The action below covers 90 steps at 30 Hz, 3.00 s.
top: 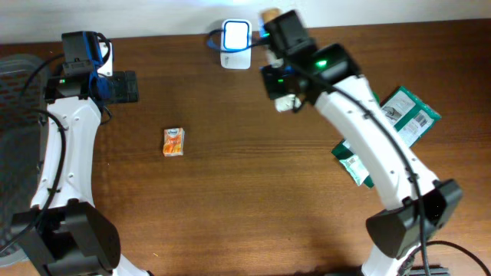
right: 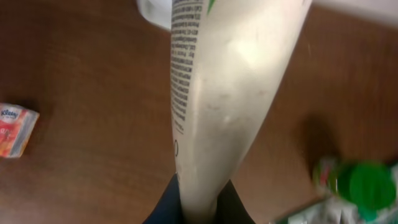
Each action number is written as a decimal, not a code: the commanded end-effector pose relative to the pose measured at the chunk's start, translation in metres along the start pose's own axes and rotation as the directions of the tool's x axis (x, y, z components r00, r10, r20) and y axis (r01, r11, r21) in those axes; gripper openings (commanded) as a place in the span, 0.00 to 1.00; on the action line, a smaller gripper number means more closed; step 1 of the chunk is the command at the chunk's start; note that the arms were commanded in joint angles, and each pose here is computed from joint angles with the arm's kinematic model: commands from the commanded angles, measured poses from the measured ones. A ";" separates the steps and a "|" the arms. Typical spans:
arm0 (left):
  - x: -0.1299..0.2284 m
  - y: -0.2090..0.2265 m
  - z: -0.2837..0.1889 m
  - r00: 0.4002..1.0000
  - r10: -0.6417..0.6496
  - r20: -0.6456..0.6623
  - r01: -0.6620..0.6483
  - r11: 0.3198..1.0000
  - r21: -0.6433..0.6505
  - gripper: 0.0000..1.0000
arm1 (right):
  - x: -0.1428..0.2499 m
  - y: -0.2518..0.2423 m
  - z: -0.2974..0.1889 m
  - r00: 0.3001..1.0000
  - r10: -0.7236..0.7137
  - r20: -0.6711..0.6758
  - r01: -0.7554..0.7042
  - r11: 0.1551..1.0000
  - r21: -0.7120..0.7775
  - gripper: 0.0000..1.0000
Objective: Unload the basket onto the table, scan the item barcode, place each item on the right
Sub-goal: 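Move the tube right and release it near the jar, then grasp the orange Kleenex pack with the right gripper and lift it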
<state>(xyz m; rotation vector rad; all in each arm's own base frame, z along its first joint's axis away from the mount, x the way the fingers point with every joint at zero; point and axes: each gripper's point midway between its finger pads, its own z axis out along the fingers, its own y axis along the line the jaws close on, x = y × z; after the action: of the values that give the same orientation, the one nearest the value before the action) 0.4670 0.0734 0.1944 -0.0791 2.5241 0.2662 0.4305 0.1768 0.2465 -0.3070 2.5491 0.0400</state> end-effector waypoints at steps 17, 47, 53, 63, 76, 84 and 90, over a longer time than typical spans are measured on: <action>-0.003 0.003 0.001 1.000 0.010 0.004 -0.010 1.000 -0.009 0.99 | 0.193 -0.126 0.107 0.817 0.354 -0.454 -0.304 0.935 0.182 0.37; -0.003 0.003 0.001 1.000 0.010 0.004 -0.010 1.000 -0.009 0.99 | 0.072 0.270 0.194 0.863 0.380 -0.333 -0.500 0.736 -0.457 0.38; -0.003 0.003 0.001 1.000 0.010 0.005 -0.010 1.000 -0.009 0.99 | 0.092 0.293 0.206 0.872 0.326 -0.366 -0.479 0.728 -0.490 0.22; -0.003 0.003 0.001 1.000 0.010 0.004 -0.010 1.000 -0.009 0.99 | 0.034 0.130 0.122 0.990 0.085 -0.112 -0.104 0.979 -0.177 0.04; -0.003 0.003 0.001 1.000 0.010 0.004 -0.010 1.000 -0.009 0.99 | 0.108 0.029 0.144 0.947 0.011 -0.320 0.120 0.914 0.387 0.04; -0.003 0.003 0.001 1.000 0.010 0.004 -0.010 1.000 -0.009 0.99 | 0.074 0.095 0.052 0.939 -0.175 -0.296 -0.196 0.435 -0.879 0.04; -0.003 0.003 0.001 1.000 0.010 0.004 -0.010 1.000 -0.009 0.99 | 0.027 0.064 -0.017 0.921 0.076 -0.382 -0.383 -0.005 -0.924 0.04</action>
<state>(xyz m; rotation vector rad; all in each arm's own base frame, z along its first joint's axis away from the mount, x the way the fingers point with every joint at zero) 0.4671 0.0731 0.1942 -0.0781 2.5244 0.2659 0.3766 0.2352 0.1880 -0.4471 2.4801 1.9838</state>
